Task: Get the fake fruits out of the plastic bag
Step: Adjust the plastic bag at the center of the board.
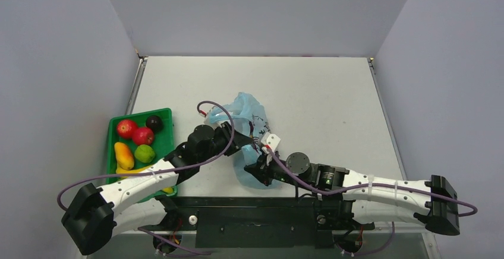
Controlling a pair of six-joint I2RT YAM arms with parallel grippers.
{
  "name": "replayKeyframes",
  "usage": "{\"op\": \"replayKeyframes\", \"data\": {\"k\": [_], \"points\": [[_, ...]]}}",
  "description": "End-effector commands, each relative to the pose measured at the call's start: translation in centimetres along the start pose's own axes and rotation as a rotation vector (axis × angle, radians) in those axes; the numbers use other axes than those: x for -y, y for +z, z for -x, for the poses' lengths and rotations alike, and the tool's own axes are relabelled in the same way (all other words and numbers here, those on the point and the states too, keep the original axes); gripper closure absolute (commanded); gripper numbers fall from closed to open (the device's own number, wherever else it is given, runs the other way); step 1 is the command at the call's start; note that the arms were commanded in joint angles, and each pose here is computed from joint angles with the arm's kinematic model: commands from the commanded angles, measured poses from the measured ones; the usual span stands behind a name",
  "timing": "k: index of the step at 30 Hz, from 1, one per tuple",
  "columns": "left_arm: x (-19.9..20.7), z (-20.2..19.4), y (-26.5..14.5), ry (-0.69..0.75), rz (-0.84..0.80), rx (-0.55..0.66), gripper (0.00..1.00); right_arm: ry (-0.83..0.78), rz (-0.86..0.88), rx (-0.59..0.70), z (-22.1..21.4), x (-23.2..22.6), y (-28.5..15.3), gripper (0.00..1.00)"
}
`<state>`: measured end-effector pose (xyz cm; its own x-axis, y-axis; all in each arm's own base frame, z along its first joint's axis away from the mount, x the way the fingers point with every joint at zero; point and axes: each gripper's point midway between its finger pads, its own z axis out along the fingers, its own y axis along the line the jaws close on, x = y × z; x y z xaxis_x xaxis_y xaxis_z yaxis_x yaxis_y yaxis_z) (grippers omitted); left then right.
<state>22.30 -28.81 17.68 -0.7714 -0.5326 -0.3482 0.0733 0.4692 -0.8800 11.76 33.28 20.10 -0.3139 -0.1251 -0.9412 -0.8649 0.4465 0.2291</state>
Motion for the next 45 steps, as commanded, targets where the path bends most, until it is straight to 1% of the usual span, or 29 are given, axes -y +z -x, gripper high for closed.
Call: {"op": "replayKeyframes", "data": {"k": [1,2,3,5,7,10,11,12,13,14,15,16,17,18,19,21,23,24,25,26,30,31,32,35,36,39,41,43,45], "points": [[1.4,1.0,0.0,0.085,-0.015,0.029,0.91,-0.057,-0.027,0.007,1.1,-0.9,0.4,0.91],[1.4,1.0,0.0,0.086,-0.016,0.031,1.00,-0.057,-0.064,0.000,1.0,-0.4,0.5,0.87],[1.2,0.9,0.0,0.088,-0.015,0.029,1.00,-0.047,-0.072,-0.010,0.6,-0.4,0.6,0.86],[1.2,1.0,0.0,0.092,-0.017,0.032,1.00,-0.035,-0.083,-0.010,0.5,-0.2,0.7,0.78],[1.1,1.0,-0.1,0.096,-0.020,0.033,1.00,-0.022,-0.084,0.004,0.7,-0.2,0.4,0.62],[0.8,1.3,-0.2,0.084,-0.031,0.046,1.00,-0.009,-0.081,0.029,1.2,-0.1,-0.4,0.48],[1.3,1.7,-0.4,0.065,-0.062,0.063,1.00,-0.008,-0.065,0.041,1.5,-0.4,-0.7,0.44],[0.7,1.8,-0.4,0.035,-0.062,0.067,1.00,-0.013,-0.033,0.029,1.1,-0.9,-0.7,0.43],[1.6,2.3,-0.5,0.021,-0.107,0.086,1.00,-0.017,-0.018,0.019,0.9,-1.1,-0.7,0.46],[1.3,2.6,-0.5,-0.009,-0.119,0.082,1.00,-0.011,-0.004,0.005,0.5,-1.4,-0.6,0.49],[1.7,2.9,-0.4,-0.018,-0.145,0.087,1.00,-0.009,0.003,-0.018,-0.2,-1.5,-0.2,0.56],[2.0,3.2,-0.3,-0.028,-0.161,0.075,1.00,-0.011,0.005,-0.027,-0.4,-1.6,0.0,0.60],[2.0,3.2,0.1,-0.031,-0.163,0.066,1.00,-0.021,-0.005,-0.042,-0.8,-1.6,0.4,0.68],[2.3,3.1,0.5,-0.035,-0.170,0.045,1.00,-0.045,-0.018,-0.061,-1.3,-1.4,0.6,0.72],[2.9,3.1,0.7,-0.034,-0.194,0.035,1.00,-0.060,-0.043,-0.058,-1.2,-1.0,0.7,0.86],[4.3,3.6,1.2,-0.060,-0.243,0.031,1.00,-0.140,-0.058,-0.074,-1.1,-0.7,0.6,1.00],[5.5,4.4,2.0,-0.069,-0.285,0.027,1.00,-0.239,-0.073,-0.129,-1.9,-0.2,0.2,1.00],[5.3,4.6,2.8,-0.079,-0.277,0.014,1.00,-0.275,-0.075,-0.152,-2.4,-0.3,0.2,1.00],[6.5,5.4,3.0,-0.073,-0.306,0.003,1.00,-0.331,-0.110,-0.188,-3.0,0.5,-0.1,1.00],[6.1,5.5,3.8,-0.083,-0.297,-0.011,1.00,-0.367,-0.116,-0.231,-4.1,0.5,0.1,1.00],[7.8,7.2,4.7,-0.098,-0.355,-0.038,1.00,-0.521,-0.244,-0.377,-8.0,1.9,0.2,1.00],[8.3,7.4,4.7,-0.093,-0.366,-0.041,1.00,-0.532,-0.296,-0.385,-8.3,2.6,0.1,1.00],[8.2,7.4,4.8,-0.090,-0.362,-0.045,1.00,-0.557,-0.352,-0.406,-9.0,3.4,0.3,0.96],[8.1,7.0,4.6,-0.091,-0.365,-0.063,1.00,-0.573,-0.507,-0.427,-9.7,5.4,0.4,0.92],[8.3,7.1,4.2,-0.090,-0.378,-0.055,1.00,-0.578,-0.560,-0.407,-9.0,5.9,0.4,0.90],[7.2,7.0,3.4,-0.104,-0.364,-0.036,1.00,-0.566,-0.626,-0.390,-8.6,6.4,0.6,0.85],[5.8,6.9,3.2,-0.099,-0.332,-0.036,1.00,-0.538,-0.579,-0.371,-8.2,5.6,1.0,0.76],[4.7,6.7,2.9,-0.079,-0.298,-0.044,1.00,-0.491,-0.492,-0.337,-7.5,4.2,1.3,0.61],[3.8,6.3,2.5,-0.049,-0.264,-0.049,1.00,-0.435,-0.401,-0.287,-6.2,2.6,1.1,0.52]]}}
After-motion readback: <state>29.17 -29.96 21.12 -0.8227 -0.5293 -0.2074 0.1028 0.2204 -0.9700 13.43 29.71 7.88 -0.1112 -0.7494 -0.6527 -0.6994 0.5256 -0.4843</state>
